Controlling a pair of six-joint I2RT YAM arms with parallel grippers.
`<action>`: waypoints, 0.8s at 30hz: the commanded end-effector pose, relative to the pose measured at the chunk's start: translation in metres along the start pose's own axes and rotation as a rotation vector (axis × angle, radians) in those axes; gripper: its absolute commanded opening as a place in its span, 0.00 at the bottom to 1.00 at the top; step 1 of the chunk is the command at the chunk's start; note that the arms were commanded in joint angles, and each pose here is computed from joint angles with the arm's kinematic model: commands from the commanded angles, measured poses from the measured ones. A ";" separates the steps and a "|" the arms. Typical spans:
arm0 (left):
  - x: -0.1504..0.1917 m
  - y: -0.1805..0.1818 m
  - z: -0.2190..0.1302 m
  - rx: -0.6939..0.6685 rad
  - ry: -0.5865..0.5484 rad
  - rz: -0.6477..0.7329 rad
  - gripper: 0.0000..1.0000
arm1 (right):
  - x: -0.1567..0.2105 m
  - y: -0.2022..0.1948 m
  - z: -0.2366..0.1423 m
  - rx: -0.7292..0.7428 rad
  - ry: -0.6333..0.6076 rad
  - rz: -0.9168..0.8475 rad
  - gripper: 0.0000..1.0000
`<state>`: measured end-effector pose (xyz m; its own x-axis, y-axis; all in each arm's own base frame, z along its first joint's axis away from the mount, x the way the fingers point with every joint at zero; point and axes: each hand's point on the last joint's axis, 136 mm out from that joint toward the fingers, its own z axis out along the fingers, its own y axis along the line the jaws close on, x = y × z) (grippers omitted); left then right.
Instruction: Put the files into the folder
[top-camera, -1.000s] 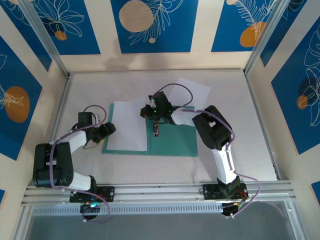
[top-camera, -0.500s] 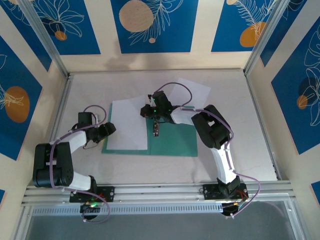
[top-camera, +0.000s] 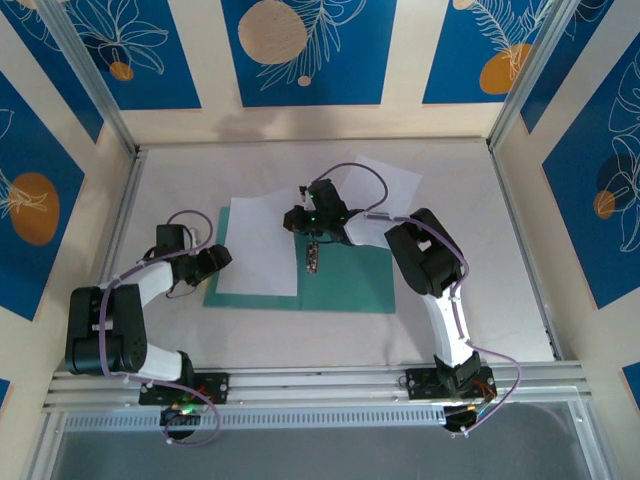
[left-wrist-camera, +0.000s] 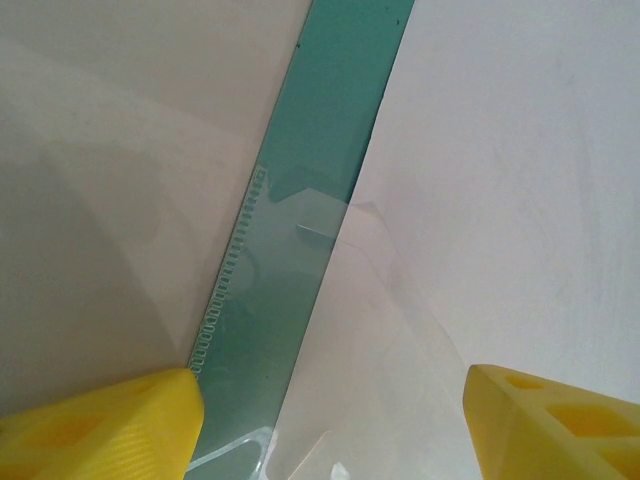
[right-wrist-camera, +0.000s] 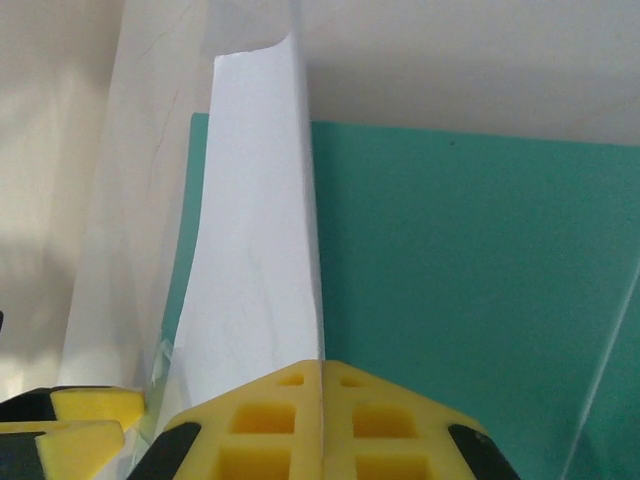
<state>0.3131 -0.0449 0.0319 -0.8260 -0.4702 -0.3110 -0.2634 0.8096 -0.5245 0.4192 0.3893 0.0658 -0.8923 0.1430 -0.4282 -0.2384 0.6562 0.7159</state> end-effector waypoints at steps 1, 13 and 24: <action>0.031 0.021 0.004 -0.052 0.098 -0.052 0.72 | 0.010 0.007 0.006 -0.031 0.019 -0.009 0.04; 0.031 0.022 0.004 -0.055 0.097 -0.053 0.72 | 0.028 0.010 0.012 -0.042 0.051 -0.009 0.04; 0.026 0.020 0.000 -0.052 0.072 -0.047 0.75 | 0.037 0.010 0.015 -0.056 0.079 -0.017 0.04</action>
<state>0.3128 -0.0452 0.0341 -0.8238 -0.4706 -0.3162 -0.2585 0.8081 -0.5293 0.3999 0.4083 0.0607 -0.9026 0.1037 -0.4179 -0.2680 0.6243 0.7338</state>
